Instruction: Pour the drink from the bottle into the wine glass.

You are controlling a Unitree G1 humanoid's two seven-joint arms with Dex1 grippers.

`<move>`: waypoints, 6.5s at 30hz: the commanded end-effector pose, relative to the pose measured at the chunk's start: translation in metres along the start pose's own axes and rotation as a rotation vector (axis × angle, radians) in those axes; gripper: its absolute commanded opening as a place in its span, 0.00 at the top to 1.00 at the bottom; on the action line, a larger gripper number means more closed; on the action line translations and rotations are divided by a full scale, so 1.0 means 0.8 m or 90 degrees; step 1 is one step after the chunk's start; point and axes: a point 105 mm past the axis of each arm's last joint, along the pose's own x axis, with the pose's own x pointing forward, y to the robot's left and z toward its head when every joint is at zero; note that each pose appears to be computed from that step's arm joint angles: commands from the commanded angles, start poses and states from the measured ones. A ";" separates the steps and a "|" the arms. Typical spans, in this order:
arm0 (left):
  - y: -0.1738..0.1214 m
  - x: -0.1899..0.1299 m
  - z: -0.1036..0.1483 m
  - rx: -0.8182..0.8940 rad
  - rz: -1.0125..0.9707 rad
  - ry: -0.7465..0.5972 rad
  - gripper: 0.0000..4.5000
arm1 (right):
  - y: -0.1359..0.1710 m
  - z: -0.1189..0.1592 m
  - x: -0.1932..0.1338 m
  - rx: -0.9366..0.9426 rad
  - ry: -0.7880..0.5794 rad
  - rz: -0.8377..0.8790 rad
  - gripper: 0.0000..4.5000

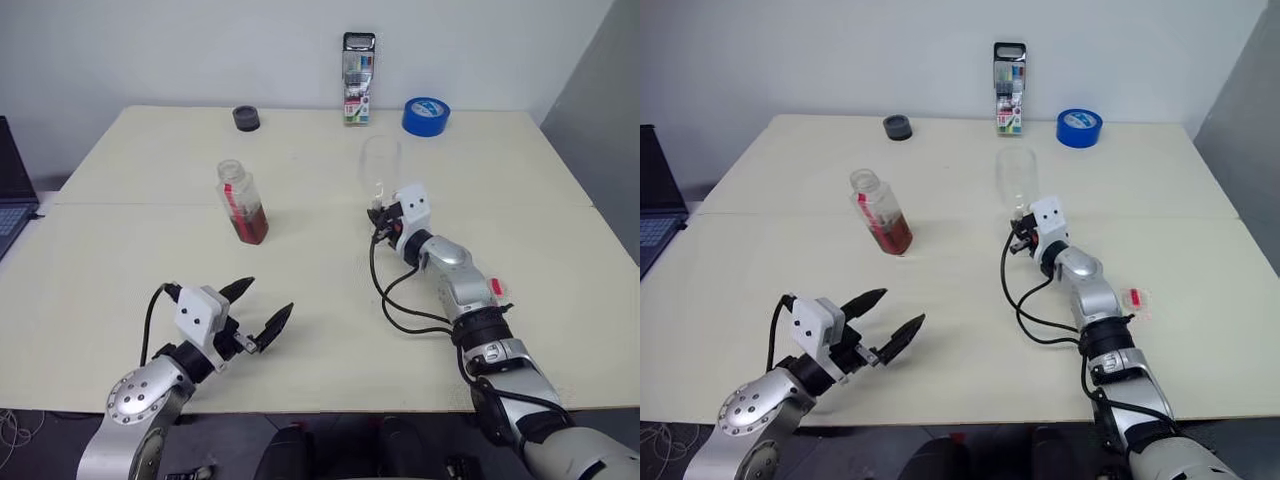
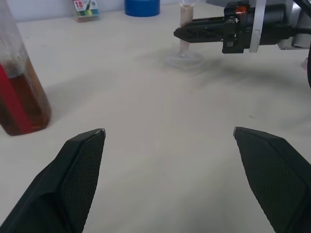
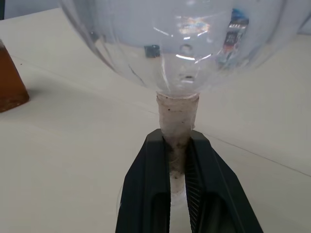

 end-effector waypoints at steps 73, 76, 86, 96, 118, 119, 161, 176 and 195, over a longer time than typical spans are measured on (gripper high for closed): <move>0.161 0.098 0.054 0.054 0.187 -0.069 0.00 | 0.104 0.131 -0.186 -0.044 -0.077 0.337 0.02; 0.166 0.106 0.052 0.055 0.181 -0.065 0.00 | 0.106 0.132 -0.186 -0.045 -0.081 0.334 0.02; 0.180 0.139 0.045 0.061 0.185 -0.069 0.00 | 0.108 0.139 -0.181 -0.059 -0.089 0.328 0.02; 0.185 0.160 0.039 0.051 0.182 -0.079 0.13 | 0.107 0.148 -0.175 -0.054 -0.100 0.317 0.00; 0.177 0.191 0.148 0.314 0.140 -0.105 0.62 | 0.043 0.158 -0.161 -0.084 -0.156 0.080 0.00; 0.171 0.196 0.157 0.344 0.126 -0.103 0.62 | 0.040 0.158 -0.159 -0.084 -0.158 0.074 0.00; 0.117 0.249 0.253 0.953 0.036 -0.071 0.62 | 0.049 0.151 -0.187 -0.067 -0.205 0.095 0.00; 0.114 0.254 0.260 1.023 0.047 -0.068 0.62 | 0.047 0.151 -0.187 -0.070 -0.196 0.081 0.00; 0.113 0.259 0.264 1.073 0.055 -0.049 0.62 | 0.049 0.150 -0.188 -0.069 -0.188 0.081 0.00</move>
